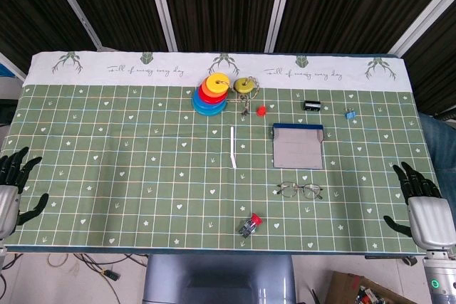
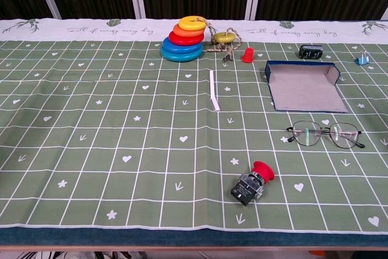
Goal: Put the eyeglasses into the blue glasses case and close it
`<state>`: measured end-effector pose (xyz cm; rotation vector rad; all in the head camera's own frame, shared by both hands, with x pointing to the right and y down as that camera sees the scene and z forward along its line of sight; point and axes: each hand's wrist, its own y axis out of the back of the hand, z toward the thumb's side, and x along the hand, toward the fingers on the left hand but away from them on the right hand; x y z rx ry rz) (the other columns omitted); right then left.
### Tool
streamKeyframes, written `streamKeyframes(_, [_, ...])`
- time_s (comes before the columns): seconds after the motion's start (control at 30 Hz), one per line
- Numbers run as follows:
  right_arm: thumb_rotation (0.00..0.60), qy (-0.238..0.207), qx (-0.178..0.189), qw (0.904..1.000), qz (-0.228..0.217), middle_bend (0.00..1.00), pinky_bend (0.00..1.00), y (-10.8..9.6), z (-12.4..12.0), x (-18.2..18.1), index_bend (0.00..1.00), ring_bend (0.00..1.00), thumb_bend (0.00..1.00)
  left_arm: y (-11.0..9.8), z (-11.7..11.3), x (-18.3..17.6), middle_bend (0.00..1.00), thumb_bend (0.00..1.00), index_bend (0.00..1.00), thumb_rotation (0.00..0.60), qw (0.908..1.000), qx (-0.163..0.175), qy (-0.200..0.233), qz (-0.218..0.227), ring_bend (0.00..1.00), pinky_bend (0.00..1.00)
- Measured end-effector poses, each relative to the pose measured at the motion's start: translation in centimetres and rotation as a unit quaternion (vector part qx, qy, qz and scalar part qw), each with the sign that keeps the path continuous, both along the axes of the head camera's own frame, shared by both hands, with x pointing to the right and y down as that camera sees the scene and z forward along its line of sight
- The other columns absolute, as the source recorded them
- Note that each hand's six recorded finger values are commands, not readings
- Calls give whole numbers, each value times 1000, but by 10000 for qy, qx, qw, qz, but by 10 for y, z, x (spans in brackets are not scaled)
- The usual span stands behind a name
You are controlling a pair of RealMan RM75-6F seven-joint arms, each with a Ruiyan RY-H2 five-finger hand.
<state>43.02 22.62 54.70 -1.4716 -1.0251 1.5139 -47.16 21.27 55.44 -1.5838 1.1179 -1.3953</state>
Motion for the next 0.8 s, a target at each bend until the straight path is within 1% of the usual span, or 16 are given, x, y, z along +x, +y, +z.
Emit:
streamKeyframes(0.27, [600,22,-45,10000,77,62,208,-1,3,4,0,134,117,1,1,2,0,311,137,600,10000,-20,-39,50,0,0])
streamKeyframes(0.6, [600,-145,-96,9998,83,62,208,0,2,2,9,134,117,2,2,0,0,311,137,600,9999,-25,-123,21,0,0])
streamKeyframes(0.8, [600,-152,-57,9996,229,62,208,-1,0,9,11,134,117,1,2,3,0,311,134,600,9999,1,-114,38,0,0])
